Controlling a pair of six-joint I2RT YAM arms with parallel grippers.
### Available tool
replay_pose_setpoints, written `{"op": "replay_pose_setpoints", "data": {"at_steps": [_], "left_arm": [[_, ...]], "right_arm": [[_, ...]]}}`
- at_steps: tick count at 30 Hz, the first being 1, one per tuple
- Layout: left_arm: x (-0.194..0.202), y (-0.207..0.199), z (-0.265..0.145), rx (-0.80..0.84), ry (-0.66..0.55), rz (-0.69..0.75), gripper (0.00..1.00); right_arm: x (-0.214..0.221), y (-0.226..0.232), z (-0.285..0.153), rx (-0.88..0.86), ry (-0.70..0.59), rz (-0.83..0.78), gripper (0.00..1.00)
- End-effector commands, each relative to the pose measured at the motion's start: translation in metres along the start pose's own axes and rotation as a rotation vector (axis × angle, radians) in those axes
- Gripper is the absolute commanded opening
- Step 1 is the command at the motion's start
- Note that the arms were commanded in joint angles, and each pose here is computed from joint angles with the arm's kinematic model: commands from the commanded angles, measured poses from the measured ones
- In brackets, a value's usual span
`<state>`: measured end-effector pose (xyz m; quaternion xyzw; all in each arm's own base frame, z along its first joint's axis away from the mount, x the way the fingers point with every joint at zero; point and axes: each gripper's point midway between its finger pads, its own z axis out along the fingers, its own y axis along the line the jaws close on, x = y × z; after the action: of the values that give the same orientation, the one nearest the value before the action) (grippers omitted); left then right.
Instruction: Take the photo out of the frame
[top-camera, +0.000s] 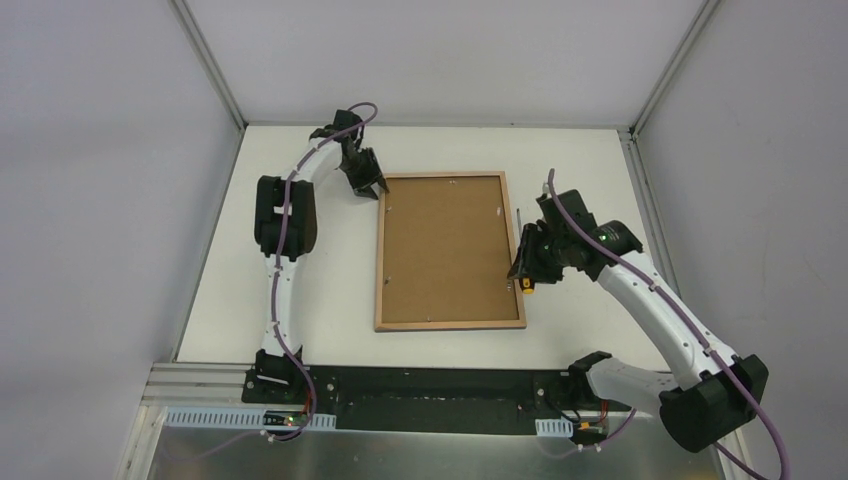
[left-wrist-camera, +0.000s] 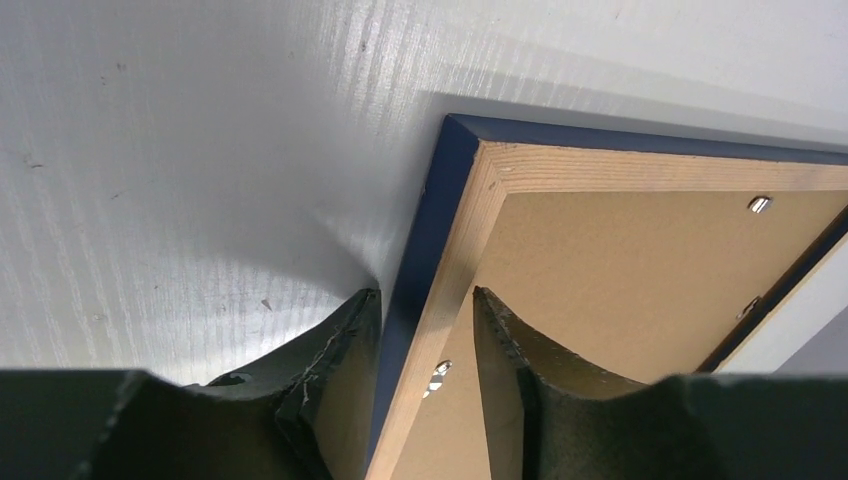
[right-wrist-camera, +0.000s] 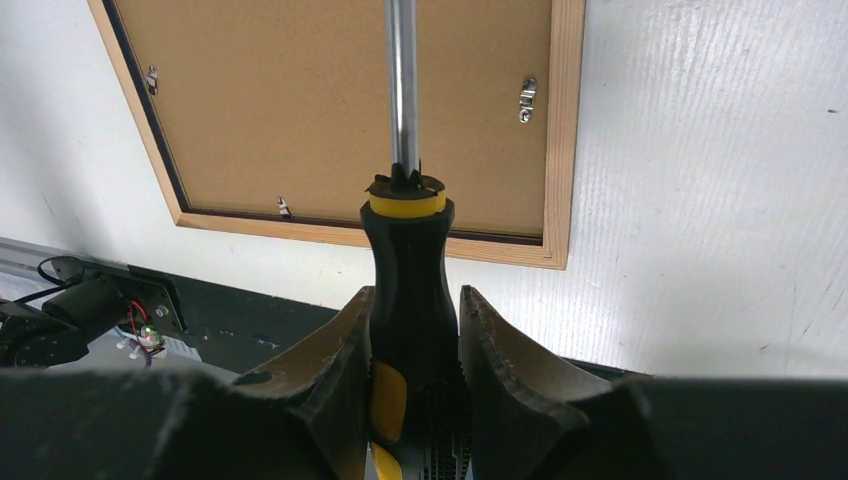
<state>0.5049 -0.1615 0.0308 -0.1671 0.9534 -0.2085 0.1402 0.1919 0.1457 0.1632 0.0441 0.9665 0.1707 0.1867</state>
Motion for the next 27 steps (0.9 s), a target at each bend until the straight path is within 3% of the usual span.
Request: {"op": "replay_pose_setpoints", "data": {"at_steps": [1, 5, 7, 10, 18, 27], "left_arm": [[0.013, 0.022, 0.013, -0.132, 0.004, 0.012, 0.37], [0.015, 0.043, 0.005, -0.212, -0.003, 0.000, 0.22], [0.014, 0.058, -0.003, -0.240, -0.008, -0.037, 0.08], [0.016, 0.081, -0.017, -0.252, 0.001, -0.118, 0.00], [0.045, 0.148, -0.073, -0.377, -0.030, -0.324, 0.00], [0.154, 0.184, -0.105, -0.494, 0.002, -0.652, 0.00]], "right_arm": [[-0.011, 0.011, -0.004, -0.036, -0.019, 0.004, 0.00], [-0.012, 0.012, -0.004, -0.035, -0.019, 0.013, 0.00], [-0.012, 0.011, -0.004, -0.031, -0.019, 0.026, 0.00], [-0.011, 0.011, -0.001, -0.028, -0.014, 0.046, 0.00], [-0.012, 0.014, 0.012, -0.034, -0.009, 0.104, 0.00], [-0.006, 0.016, 0.032, -0.012, 0.068, 0.169, 0.00]]}}
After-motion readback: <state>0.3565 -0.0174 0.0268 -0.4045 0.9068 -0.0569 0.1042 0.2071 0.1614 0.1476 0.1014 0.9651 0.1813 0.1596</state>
